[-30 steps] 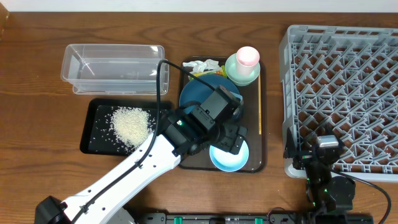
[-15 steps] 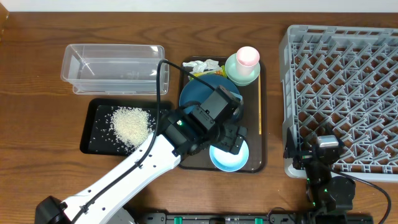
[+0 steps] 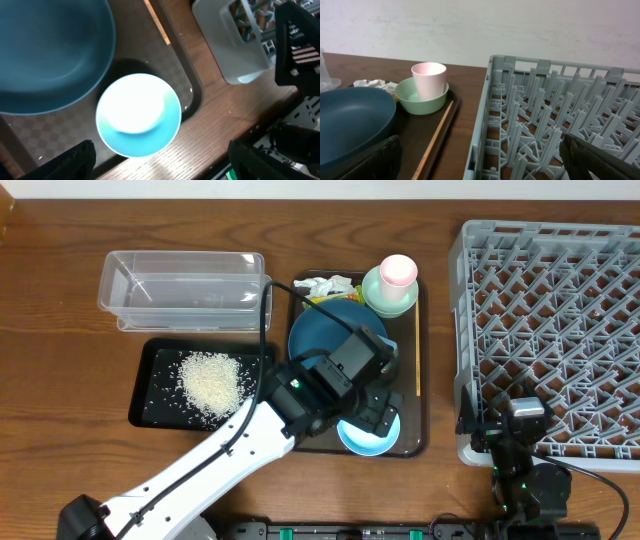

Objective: Sort waste into correct bins and load items into the dishwasher rack

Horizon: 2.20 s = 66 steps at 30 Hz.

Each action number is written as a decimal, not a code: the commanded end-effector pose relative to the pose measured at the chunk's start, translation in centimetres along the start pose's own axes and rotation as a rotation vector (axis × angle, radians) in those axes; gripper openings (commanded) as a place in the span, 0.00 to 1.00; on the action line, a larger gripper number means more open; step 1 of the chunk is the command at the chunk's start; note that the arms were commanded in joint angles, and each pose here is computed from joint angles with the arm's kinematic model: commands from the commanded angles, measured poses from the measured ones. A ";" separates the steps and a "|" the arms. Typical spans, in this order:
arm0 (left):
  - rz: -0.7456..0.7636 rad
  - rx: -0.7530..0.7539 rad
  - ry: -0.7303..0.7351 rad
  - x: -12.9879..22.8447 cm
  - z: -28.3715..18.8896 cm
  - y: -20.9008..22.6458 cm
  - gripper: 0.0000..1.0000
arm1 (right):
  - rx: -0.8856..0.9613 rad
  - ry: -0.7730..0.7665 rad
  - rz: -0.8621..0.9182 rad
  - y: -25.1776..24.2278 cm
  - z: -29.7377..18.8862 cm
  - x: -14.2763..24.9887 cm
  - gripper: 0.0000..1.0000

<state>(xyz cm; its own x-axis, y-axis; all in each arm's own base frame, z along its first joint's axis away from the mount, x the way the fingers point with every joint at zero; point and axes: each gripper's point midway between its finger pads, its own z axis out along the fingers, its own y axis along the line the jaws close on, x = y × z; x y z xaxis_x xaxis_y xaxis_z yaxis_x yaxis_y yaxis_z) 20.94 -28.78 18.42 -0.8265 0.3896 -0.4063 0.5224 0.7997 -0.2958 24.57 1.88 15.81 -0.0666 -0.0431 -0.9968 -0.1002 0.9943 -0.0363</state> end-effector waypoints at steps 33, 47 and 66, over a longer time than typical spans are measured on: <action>0.048 -0.013 0.096 1.9 2.7 -0.6 0.87 | -0.003 0.000 -0.013 0.1 0.0 0.1 0.99; 0.054 -0.005 0.078 1.4 2.8 -0.8 0.87 | -0.003 0.000 -0.013 0.1 0.0 0.1 0.99; 0.101 -0.119 -0.099 -3.4 0.6 0.0 0.87 | -0.003 0.000 -0.013 0.1 0.0 0.1 0.99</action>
<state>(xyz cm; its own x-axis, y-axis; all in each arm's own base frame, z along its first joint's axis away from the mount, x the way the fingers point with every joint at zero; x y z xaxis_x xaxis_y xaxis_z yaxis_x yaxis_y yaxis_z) 21.96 -30.82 17.63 -0.7815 0.4375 -0.4448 0.5731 0.7852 -0.2345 24.57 1.88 15.81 -0.0666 -0.0427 -0.9969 -0.1001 0.9943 -0.0359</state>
